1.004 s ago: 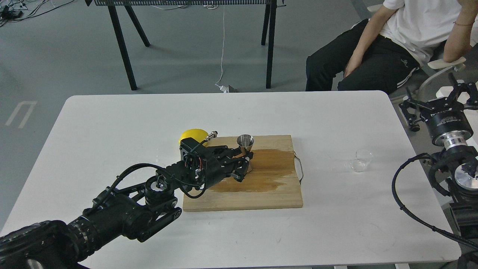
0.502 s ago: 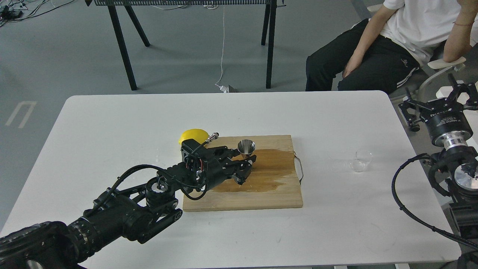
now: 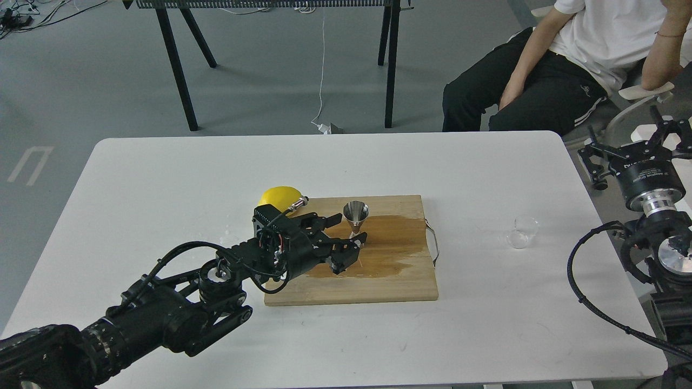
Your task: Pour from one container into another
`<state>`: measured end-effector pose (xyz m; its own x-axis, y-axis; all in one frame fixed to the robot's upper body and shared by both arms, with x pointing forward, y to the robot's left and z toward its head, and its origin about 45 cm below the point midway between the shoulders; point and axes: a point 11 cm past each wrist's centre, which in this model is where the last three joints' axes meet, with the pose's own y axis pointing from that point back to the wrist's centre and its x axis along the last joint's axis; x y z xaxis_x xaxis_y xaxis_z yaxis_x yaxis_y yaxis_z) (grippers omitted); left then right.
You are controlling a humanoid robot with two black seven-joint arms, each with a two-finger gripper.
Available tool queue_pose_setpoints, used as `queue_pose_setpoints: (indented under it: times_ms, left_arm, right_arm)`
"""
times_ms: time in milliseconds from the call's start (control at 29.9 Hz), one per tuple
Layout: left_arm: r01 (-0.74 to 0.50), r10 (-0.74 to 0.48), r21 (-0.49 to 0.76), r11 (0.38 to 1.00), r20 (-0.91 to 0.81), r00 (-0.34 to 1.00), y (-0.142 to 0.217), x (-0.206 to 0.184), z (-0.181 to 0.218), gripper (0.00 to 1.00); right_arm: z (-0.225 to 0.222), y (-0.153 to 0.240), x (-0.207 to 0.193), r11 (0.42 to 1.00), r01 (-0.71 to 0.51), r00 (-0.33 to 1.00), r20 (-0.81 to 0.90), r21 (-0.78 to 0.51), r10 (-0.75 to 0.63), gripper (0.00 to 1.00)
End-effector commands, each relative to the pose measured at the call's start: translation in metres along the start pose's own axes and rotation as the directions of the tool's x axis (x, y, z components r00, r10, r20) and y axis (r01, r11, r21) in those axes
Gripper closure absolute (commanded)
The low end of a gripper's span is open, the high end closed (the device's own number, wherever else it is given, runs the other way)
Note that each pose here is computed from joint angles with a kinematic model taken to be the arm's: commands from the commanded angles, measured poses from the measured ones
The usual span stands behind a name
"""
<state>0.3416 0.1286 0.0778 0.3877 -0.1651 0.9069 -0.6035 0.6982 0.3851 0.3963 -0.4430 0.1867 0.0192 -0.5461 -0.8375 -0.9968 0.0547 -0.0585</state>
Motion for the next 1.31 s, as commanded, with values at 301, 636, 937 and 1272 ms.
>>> queue_pose_setpoints:
  times_ms: [301, 636, 937, 1272]
  left_arm:
    - [-0.04, 0.043, -0.061, 0.997, 0.047, 0.998, 0.077, -0.008, -0.027, 0.22]
    - [-0.173, 0.174, 0.042, 0.984, -0.007, 0.985, 0.122, 0.023, -0.064, 0.0]
    - [-0.366, 0.398, 0.164, 0.916, -0.269, 0.877, 0.141, 0.083, -0.103, 0.0]
    - [-0.523, 0.648, 0.446, 0.726, -0.698, 0.305, 0.171, 0.129, -0.156, 0.0]
  right_arm:
    - [-0.012, 0.001, 0.001, 1.0, -0.003, 1.0, -0.026, 0.006, 0.003, 0.0]
    - [-0.023, 0.003, 0.006, 1.0, -0.018, 0.998, -0.054, 0.015, 0.018, 0.0]
    - [-0.047, 0.002, 0.003, 0.999, -0.013, 0.996, -0.09, 0.04, 0.017, 0.0]
    - [-0.053, 0.006, 0.006, 0.999, -0.022, 0.995, -0.099, 0.043, 0.026, 0.0]
